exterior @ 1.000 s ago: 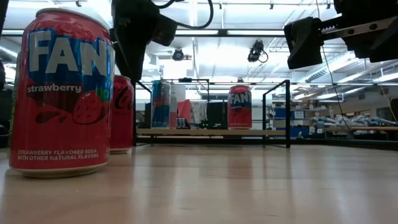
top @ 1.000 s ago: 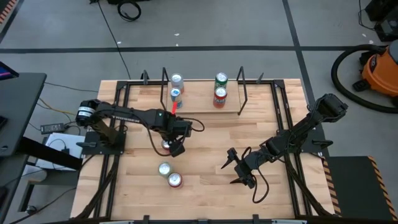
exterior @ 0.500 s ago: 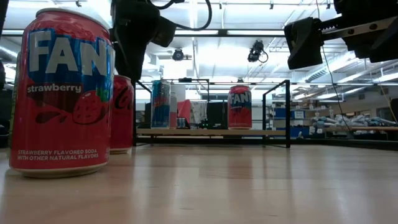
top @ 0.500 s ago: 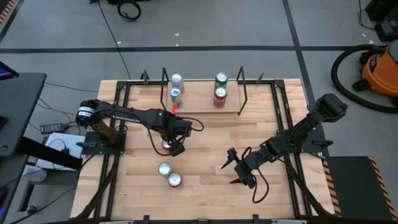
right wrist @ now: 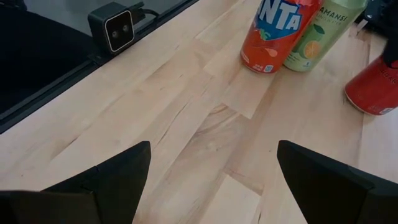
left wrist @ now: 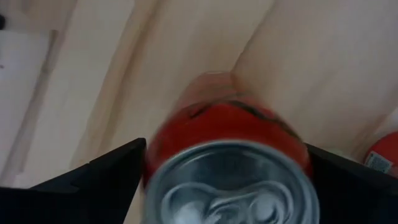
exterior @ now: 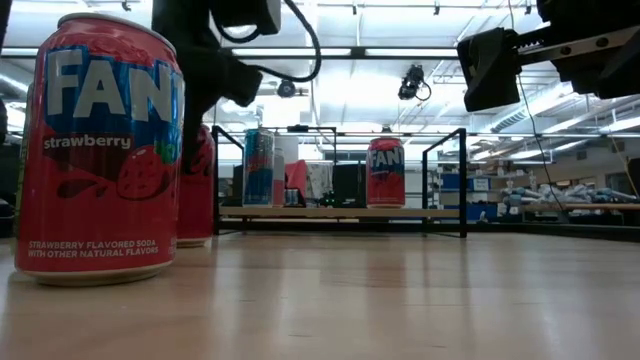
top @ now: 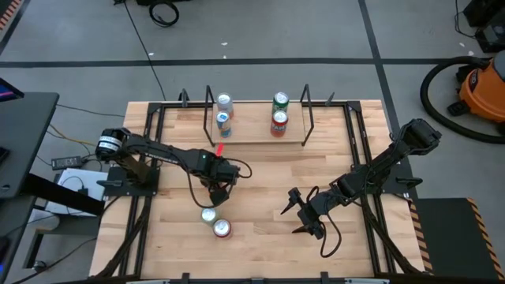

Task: Place canned beverage on shelf
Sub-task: Put the red-black soda can on the shelf

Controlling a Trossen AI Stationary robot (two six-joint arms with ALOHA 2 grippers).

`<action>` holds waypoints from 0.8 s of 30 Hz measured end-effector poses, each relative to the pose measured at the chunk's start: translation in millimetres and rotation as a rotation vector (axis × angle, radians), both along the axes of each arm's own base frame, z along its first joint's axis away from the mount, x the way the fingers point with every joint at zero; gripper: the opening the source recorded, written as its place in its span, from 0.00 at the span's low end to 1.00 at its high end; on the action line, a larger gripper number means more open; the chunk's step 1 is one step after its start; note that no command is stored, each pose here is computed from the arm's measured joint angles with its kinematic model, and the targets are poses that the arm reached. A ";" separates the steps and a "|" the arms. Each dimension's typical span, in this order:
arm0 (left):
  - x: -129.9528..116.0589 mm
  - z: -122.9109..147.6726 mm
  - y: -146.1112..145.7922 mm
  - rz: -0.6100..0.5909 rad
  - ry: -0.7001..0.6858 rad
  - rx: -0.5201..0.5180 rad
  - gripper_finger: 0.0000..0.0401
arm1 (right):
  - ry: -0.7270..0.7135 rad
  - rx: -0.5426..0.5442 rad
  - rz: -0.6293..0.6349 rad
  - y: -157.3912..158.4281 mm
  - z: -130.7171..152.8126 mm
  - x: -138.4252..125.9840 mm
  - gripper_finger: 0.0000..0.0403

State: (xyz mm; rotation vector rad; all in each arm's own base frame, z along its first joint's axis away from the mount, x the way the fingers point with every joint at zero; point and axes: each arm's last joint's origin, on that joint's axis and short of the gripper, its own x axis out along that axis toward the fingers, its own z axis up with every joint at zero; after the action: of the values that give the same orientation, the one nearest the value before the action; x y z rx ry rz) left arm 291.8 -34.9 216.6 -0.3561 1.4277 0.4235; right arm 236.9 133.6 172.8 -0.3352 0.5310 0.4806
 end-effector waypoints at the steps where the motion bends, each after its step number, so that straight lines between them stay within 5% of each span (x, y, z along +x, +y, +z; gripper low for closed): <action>1: 0.0 -2.3 -0.7 -0.003 -0.006 -0.002 0.99 | 0.000 0.000 0.000 0.0 0.0 0.0 0.90; 12: -3.4 -22.5 -0.2 -0.032 -0.026 -0.005 0.97 | -0.001 0.000 0.000 0.0 0.1 0.0 0.90; 24: -5.1 -25.7 0.4 -0.089 -0.020 0.000 0.74 | -0.002 0.000 0.000 0.0 0.2 0.1 0.90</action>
State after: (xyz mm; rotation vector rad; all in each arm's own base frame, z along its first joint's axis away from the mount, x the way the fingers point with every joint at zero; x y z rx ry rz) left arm 286.7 -34.4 190.9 -0.2949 1.4190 0.3463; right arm 237.0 133.7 173.0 -0.3351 0.5293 0.4804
